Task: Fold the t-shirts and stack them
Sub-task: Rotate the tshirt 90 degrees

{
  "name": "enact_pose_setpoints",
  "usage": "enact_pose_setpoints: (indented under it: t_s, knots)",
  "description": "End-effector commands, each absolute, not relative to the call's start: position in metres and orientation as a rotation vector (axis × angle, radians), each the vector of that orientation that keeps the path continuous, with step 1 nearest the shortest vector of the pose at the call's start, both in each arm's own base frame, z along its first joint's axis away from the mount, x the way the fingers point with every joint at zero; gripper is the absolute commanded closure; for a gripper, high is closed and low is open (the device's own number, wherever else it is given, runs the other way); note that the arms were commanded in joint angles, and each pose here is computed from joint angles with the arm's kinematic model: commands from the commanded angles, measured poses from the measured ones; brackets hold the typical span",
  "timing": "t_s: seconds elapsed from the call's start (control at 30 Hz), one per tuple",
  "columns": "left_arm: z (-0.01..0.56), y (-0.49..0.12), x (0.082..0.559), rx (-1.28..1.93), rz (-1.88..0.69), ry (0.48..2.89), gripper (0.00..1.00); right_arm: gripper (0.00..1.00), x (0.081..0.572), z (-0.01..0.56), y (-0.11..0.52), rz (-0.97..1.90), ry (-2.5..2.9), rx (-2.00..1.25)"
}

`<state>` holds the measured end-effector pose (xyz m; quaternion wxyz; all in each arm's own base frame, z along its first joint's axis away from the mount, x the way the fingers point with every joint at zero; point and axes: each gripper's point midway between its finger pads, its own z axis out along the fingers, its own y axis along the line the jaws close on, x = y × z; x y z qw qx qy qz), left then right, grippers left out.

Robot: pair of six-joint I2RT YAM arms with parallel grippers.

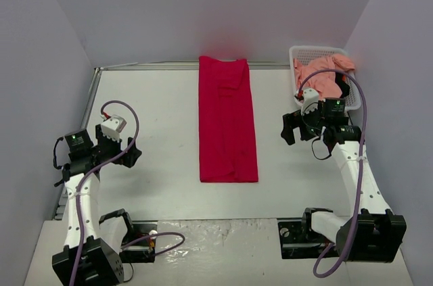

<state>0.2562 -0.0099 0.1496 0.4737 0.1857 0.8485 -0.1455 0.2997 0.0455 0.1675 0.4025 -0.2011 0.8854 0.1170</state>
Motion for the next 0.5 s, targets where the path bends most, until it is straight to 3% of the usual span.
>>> enact_pose_setpoints:
  t_s: [0.0,0.47]
  knots:
    - [0.1597,-0.0078,0.2595,0.454,-0.335,2.056,0.06,0.00,0.3012,0.1714,0.0450,0.294,2.219,-0.516]
    - [0.1575,-0.0026,0.2620,0.431,-0.325,2.076,0.06,0.00,0.3010,0.1711,0.0391,0.258,2.233,-0.487]
